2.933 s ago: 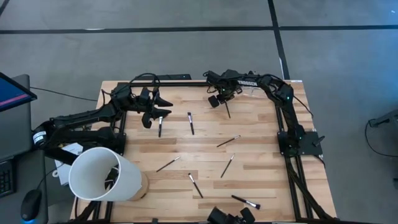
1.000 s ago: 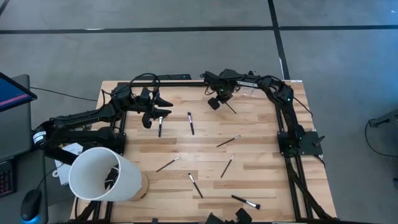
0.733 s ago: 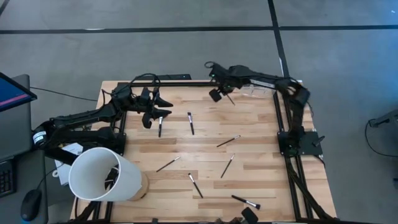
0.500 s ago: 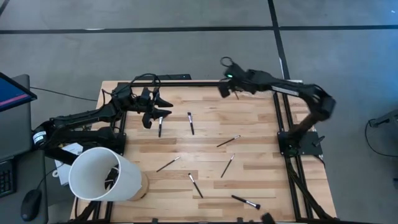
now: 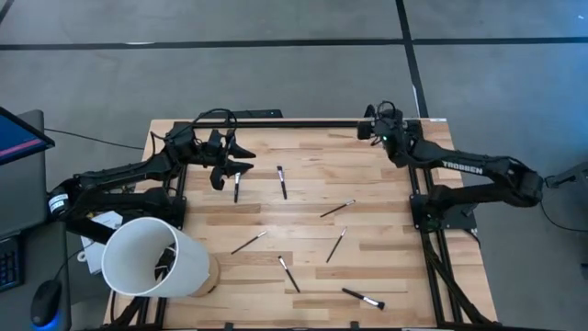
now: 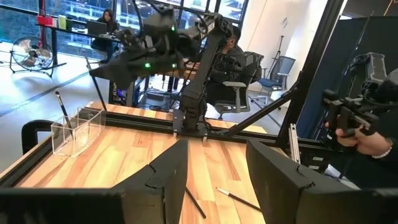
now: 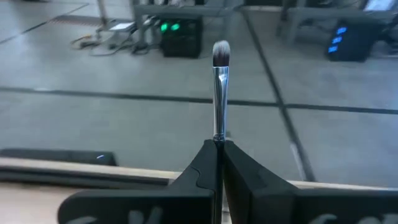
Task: Put items in baskets/containers
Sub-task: Put the black eyeshadow brush into the middle section of the transparent organizer
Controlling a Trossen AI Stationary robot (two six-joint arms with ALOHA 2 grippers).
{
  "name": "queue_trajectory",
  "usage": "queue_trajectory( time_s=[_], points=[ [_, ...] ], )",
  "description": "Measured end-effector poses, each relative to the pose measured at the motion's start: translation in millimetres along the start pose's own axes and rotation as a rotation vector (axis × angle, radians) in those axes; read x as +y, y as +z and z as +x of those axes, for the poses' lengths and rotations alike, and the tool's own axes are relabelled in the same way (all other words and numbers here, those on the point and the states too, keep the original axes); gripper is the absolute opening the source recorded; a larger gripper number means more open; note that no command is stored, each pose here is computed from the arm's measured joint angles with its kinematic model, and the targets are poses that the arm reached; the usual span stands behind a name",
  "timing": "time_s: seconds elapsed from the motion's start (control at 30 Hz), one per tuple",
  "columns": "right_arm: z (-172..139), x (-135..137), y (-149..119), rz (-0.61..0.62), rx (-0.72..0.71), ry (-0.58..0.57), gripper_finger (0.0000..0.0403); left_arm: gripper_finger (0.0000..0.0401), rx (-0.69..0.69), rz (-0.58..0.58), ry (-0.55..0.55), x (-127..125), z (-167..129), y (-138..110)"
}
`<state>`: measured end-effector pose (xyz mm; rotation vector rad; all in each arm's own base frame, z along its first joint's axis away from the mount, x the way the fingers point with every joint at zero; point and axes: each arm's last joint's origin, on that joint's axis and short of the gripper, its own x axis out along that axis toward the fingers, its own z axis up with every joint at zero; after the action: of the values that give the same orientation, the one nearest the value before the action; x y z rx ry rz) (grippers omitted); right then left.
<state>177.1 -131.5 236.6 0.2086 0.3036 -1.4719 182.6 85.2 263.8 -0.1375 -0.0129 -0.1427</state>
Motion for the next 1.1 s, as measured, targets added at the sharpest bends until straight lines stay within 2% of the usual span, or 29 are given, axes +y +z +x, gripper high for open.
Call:
queue_trajectory(
  time_s=[0.23,0.4,0.67,1.1],
  points=[
    [11.7,-3.2,-13.5,-0.022,-0.071,-0.039,0.0001,0.016,-0.004,0.002,0.003,-0.1,0.1,0.3],
    [24.3,-4.8,-7.7,-0.033,-0.113,-0.054,0.0001,0.016,-0.007,0.006,0.009,-0.4,0.5,0.5],
    [56.2,-13.0,-15.1,0.0,-0.068,-0.075,0.0002,0.016,-0.009,0.101,0.01,-0.5,0.5,0.8],
    [83.4,-0.1,-45.7,-0.06,0.0,-0.117,0.0005,0.016,-0.01,0.104,0.01,-0.5,0.5,1.0]
  ],
)
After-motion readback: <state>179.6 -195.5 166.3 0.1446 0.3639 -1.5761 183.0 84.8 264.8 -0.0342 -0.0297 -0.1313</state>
